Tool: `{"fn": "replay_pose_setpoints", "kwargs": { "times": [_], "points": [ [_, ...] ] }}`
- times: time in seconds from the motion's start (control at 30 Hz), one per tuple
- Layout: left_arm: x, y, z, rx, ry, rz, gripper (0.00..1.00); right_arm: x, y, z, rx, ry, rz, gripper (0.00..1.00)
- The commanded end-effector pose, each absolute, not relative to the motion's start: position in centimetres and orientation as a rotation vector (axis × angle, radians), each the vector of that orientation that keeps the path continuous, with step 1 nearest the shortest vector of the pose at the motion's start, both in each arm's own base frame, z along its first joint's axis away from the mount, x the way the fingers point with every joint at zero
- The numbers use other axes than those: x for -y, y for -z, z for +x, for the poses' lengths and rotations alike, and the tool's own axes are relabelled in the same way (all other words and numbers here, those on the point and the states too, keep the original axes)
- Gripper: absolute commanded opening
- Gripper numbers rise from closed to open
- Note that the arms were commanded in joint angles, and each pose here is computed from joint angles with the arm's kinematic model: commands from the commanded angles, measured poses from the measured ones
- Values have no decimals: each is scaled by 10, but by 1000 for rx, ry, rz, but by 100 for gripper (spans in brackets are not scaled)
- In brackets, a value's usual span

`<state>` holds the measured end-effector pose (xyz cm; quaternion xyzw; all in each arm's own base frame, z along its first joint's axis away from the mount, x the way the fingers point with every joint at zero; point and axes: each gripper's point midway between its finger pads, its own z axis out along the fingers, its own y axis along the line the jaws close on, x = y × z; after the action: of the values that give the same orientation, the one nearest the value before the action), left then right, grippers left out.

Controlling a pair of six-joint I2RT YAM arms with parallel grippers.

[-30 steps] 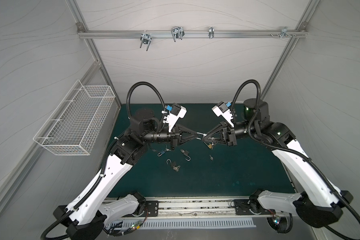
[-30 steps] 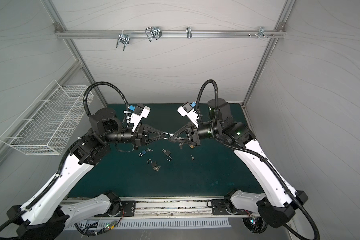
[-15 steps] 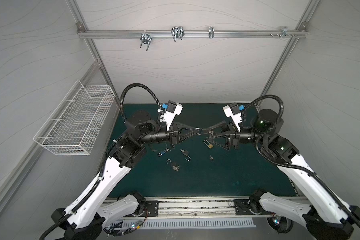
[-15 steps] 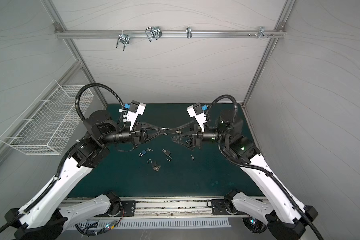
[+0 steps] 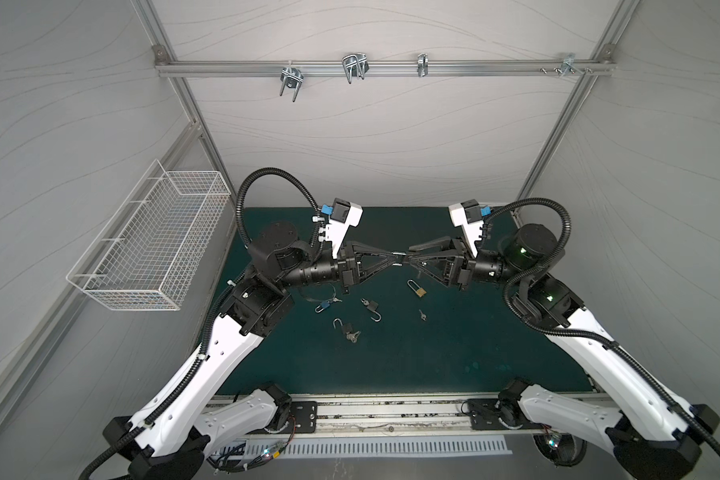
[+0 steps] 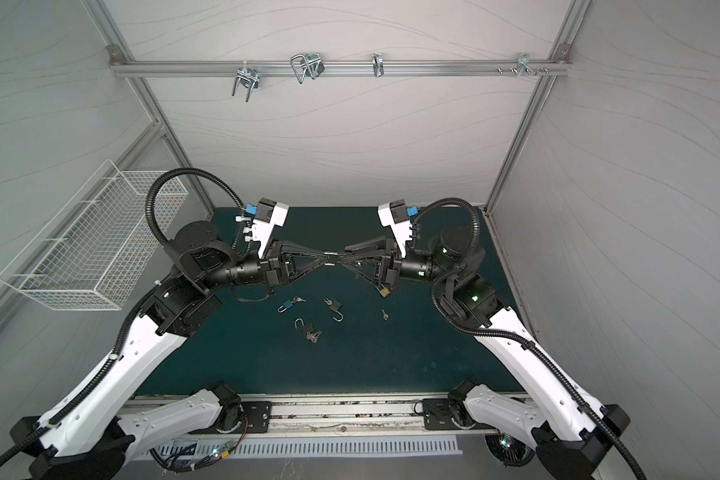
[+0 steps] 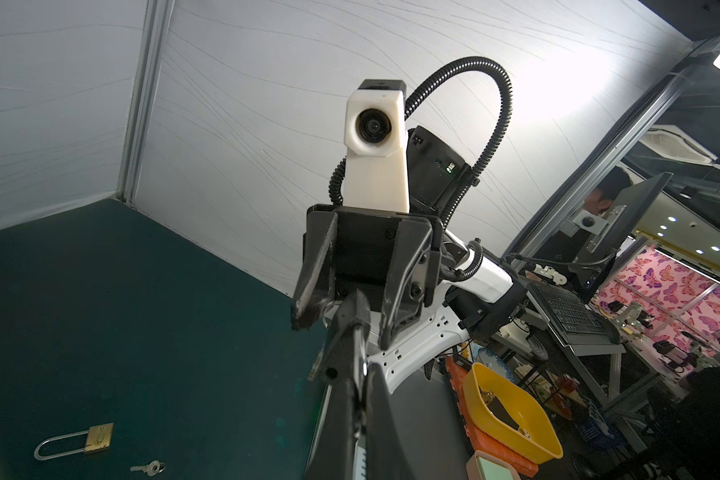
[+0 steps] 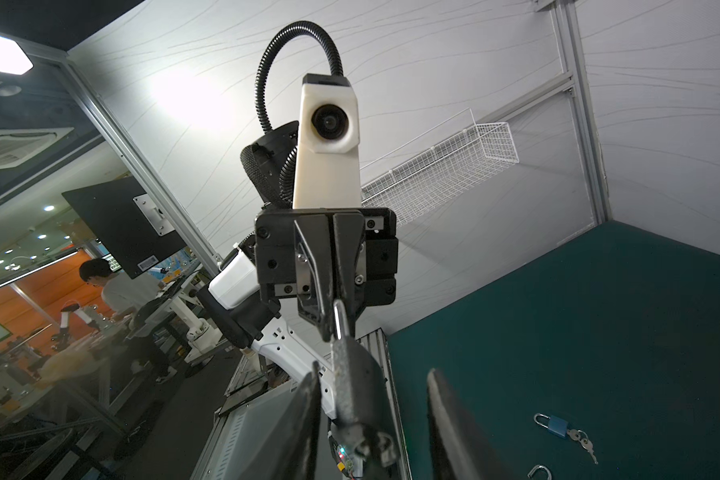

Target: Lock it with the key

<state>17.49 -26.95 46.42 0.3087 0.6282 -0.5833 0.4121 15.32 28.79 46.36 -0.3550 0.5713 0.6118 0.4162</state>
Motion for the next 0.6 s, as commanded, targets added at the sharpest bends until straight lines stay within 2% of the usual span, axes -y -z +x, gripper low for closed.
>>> {"fn": "replay_pose_setpoints", "kwargs": {
  "times": [0.0,0.33,0.5,0.57],
  "points": [
    [264,-489,168,-1468,1454,785,0,-288,-478,146,-1373,-1547,-917,38],
    [262,-491,170,-1468,1443,767,0,-285,-476,141,-1385,-1555,-917,21],
    [260,-491,170,-1472,1430,752,0,-284,-481,137,-1378,-1575,-920,2],
    [259,-489,171,-1477,1419,752,0,-283,-483,134,-1376,-1586,-925,0]
  ]
}}
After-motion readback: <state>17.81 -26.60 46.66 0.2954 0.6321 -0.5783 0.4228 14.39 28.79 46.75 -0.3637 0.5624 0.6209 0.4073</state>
